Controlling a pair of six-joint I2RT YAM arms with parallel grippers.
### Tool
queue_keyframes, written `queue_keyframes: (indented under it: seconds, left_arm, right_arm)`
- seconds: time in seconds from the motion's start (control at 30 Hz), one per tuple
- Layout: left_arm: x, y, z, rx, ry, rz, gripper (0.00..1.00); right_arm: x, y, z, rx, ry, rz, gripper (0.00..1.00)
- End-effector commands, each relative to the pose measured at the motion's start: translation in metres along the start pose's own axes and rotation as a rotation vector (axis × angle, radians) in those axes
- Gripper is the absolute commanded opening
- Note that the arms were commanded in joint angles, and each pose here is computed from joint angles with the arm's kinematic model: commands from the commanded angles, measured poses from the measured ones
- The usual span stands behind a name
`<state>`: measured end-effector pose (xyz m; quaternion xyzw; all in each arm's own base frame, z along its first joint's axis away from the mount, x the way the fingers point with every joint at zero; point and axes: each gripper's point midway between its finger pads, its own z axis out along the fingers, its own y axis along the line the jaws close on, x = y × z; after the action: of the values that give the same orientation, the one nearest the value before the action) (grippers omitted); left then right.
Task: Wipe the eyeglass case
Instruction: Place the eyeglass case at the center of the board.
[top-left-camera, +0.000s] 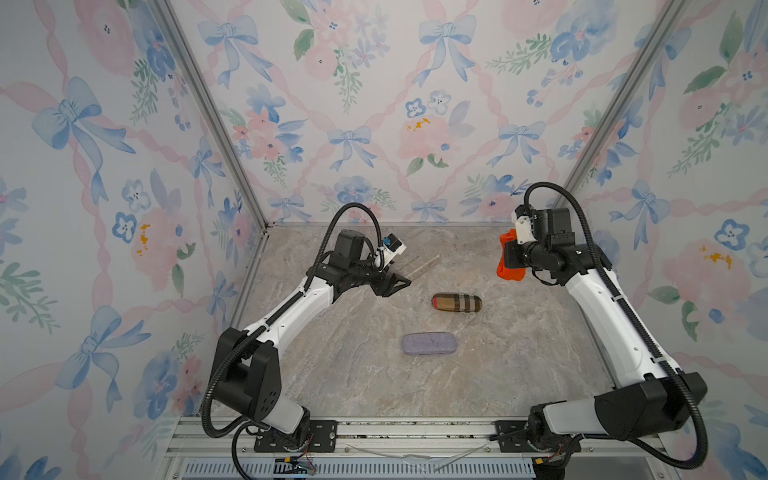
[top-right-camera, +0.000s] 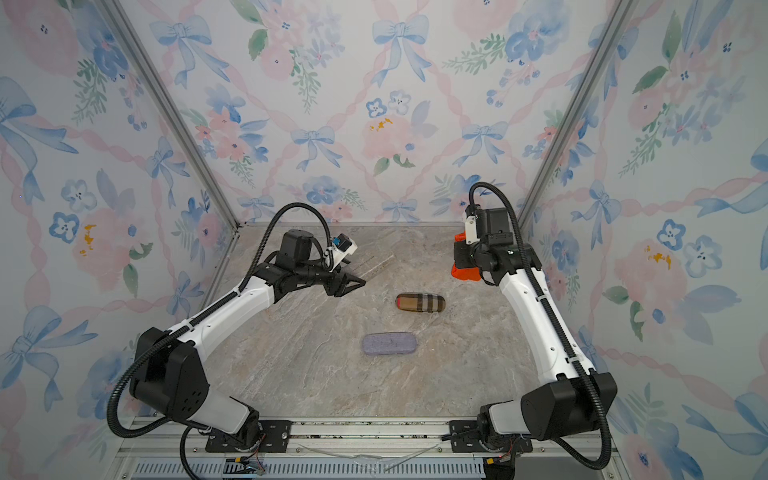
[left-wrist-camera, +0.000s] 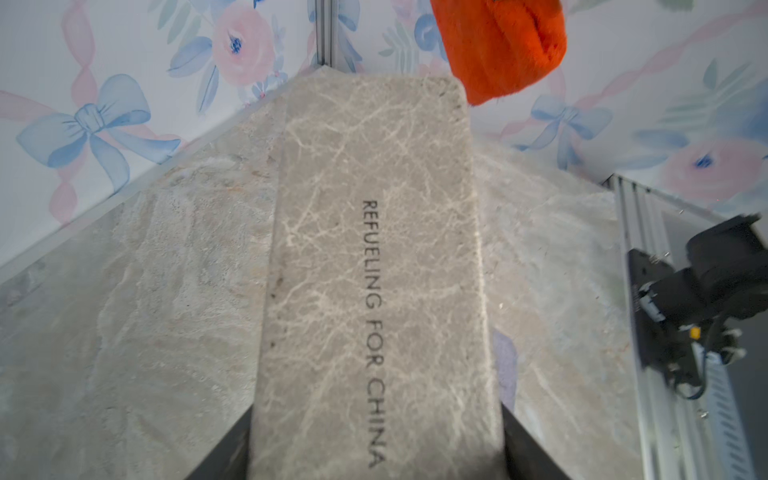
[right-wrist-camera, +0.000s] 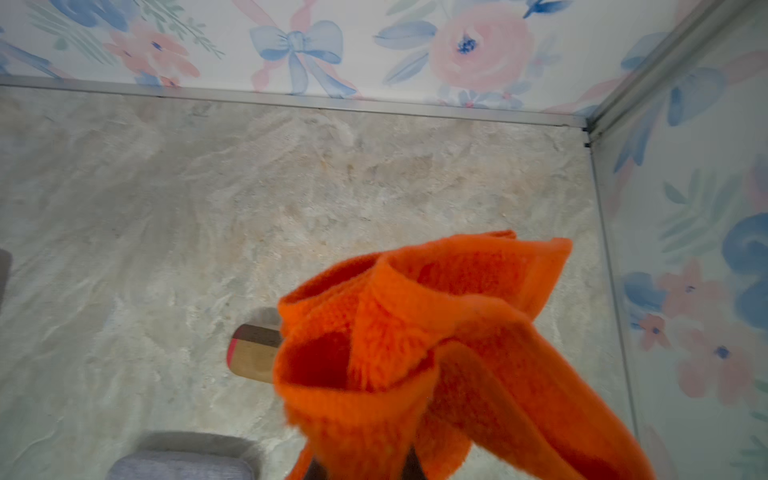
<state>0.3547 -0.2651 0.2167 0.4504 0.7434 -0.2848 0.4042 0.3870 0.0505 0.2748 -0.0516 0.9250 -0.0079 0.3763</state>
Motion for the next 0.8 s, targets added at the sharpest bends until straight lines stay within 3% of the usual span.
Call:
queue_keyframes:
  seconds: [0.0,0.23,0.43,0.77]
  left_arm:
    - [0.014,0.015,0.008,-0.058,0.068,0.287,0.38]
    - [0.086,0.046,0.032,-0.076,0.326,0.409,0.37]
    - [0.114,0.065,0.053,-0.041,0.378,0.397,0.36]
    - [0.148,0.057,0.081,0.021,0.425,0.394,0.38]
  right_arm:
    - [0.033,-0.032,0.03,0.201,0.158,-0.097,0.0]
    - [0.071,-0.044,0.087,0.234,0.317,-0.13,0.0]
    - [0.105,-0.05,0.127,0.246,0.473,-0.17,0.0]
    - [0.14,-0.048,0.175,0.189,0.617,-0.145,0.06]
